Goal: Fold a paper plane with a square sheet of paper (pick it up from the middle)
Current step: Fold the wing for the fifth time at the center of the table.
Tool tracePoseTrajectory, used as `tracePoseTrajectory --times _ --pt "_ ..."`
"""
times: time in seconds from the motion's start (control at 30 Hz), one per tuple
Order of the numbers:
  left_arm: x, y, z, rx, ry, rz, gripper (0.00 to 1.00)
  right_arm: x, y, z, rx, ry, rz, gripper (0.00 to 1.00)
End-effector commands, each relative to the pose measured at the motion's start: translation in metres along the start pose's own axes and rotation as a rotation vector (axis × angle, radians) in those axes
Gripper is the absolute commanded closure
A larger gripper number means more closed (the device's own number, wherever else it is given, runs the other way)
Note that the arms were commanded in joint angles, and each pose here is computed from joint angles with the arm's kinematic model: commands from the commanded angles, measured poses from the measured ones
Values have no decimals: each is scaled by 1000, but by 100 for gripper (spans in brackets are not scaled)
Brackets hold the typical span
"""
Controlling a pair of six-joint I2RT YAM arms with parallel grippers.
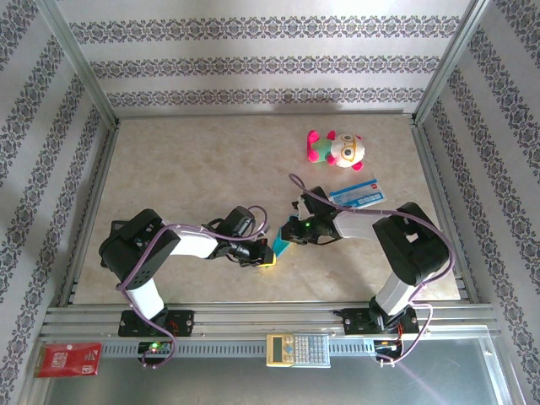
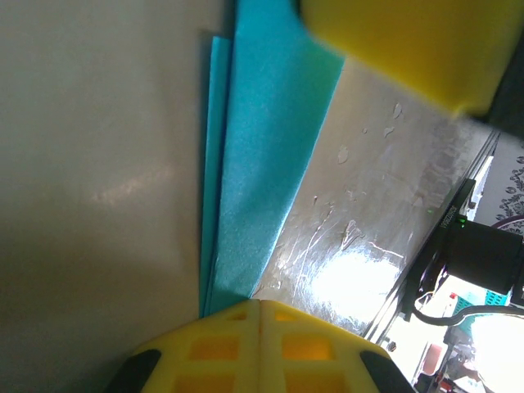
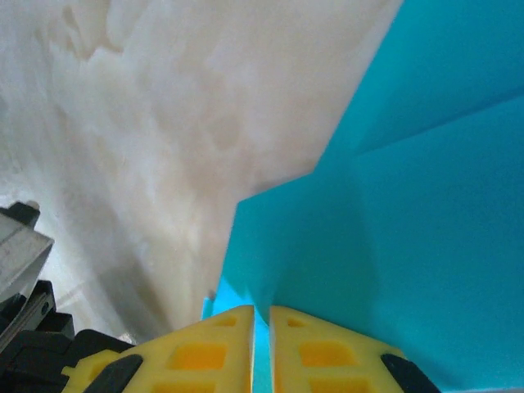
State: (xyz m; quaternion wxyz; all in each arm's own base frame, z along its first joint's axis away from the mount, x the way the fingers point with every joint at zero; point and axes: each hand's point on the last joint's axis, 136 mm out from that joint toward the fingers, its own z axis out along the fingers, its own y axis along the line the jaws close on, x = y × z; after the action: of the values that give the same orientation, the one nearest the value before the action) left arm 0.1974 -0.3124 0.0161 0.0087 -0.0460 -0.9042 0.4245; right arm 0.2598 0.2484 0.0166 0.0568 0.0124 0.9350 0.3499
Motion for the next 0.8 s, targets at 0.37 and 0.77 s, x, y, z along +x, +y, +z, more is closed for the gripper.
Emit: tracePoseTrajectory --times 0.37,0.77 --pt "-3 -15 -21 -38 -37 2 90 -77 -55 -86 170 -179 35 84" --pt "-51 -35 -110 -5 -368 -2 62 -24 -1 -119 445 -407 -69 65"
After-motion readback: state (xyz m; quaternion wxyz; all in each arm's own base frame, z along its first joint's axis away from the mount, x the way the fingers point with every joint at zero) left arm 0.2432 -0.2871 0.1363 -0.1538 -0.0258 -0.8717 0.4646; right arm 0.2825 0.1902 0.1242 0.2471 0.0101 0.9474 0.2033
